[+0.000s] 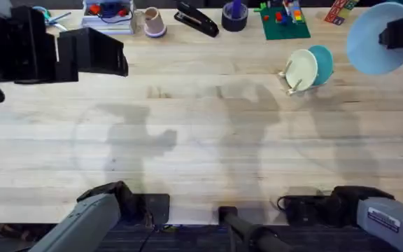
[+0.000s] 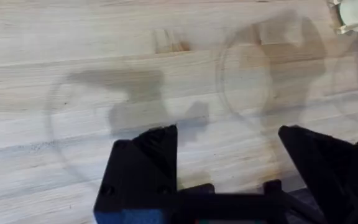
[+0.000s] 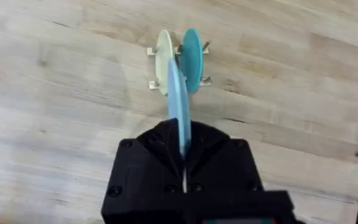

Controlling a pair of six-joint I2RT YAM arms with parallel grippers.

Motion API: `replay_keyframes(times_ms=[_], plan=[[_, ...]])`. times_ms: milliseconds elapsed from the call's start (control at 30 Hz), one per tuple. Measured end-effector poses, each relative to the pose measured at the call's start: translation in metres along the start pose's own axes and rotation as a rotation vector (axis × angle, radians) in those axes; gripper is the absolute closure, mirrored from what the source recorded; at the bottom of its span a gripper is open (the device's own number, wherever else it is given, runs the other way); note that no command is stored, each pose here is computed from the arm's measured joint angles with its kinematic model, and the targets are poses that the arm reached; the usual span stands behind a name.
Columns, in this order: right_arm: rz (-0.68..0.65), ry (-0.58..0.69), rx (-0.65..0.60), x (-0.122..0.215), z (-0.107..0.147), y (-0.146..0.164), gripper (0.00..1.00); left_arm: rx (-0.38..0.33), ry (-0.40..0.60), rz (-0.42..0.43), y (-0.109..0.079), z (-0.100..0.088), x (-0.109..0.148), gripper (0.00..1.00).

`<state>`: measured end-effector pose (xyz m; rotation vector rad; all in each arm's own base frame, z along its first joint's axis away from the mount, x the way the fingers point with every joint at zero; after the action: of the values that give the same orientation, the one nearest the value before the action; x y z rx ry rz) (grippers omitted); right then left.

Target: Pick up the plates from the table one by one and place each into a slot on the dish rack.

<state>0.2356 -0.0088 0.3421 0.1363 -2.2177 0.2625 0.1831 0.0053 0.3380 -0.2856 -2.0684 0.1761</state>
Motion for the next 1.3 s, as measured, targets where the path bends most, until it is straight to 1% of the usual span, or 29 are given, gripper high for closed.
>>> replay_keyframes(times_ms=[200, 400, 600, 733, 967, 1300], plan=[[0.005, -0.001, 0.025, 0.0, 0.0, -0.002, 0.972, 0.0, 0.0, 0.0, 0.0, 0.0, 0.0, 0.007], [0.029, 0.009, -0.002, -0.002, 0.003, -0.014, 0.972, 0.0, 0.0, 0.0, 0.0, 0.0, 0.0, 0.006], [0.025, 0.051, -0.013, -0.019, -0.001, -0.021, 0.972, 0.001, 0.0, 0.0, 0.0, 0.0, 0.0, 0.006], [0.025, 0.05, -0.013, -0.03, -0.007, -0.024, 0.972, 0.0, 0.0, 0.0, 0.0, 0.0, 0.0, 0.007], [0.02, 0.064, -0.007, -0.037, -0.009, -0.025, 0.972, 0.0, 0.0, 0.0, 0.0, 0.0, 0.0, 0.007], [0.02, 0.064, 0.0, -0.038, -0.009, -0.026, 0.972, 0.001, 0.0, 0.0, 0.0, 0.0, 0.0, 0.008]])
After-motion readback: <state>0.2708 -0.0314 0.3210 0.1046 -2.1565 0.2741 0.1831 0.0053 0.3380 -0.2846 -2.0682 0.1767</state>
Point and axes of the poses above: each hand's point on the last joint's axis, 136 mm out from that joint toward the fingers, its own x axis back along the fingers, its own y axis along the line the jaws close on, z = x × y, the point moved 5 cm from there along x, back along the fingers, and after that the axes turned 2 degrees about -x, right-handed, at the moved point
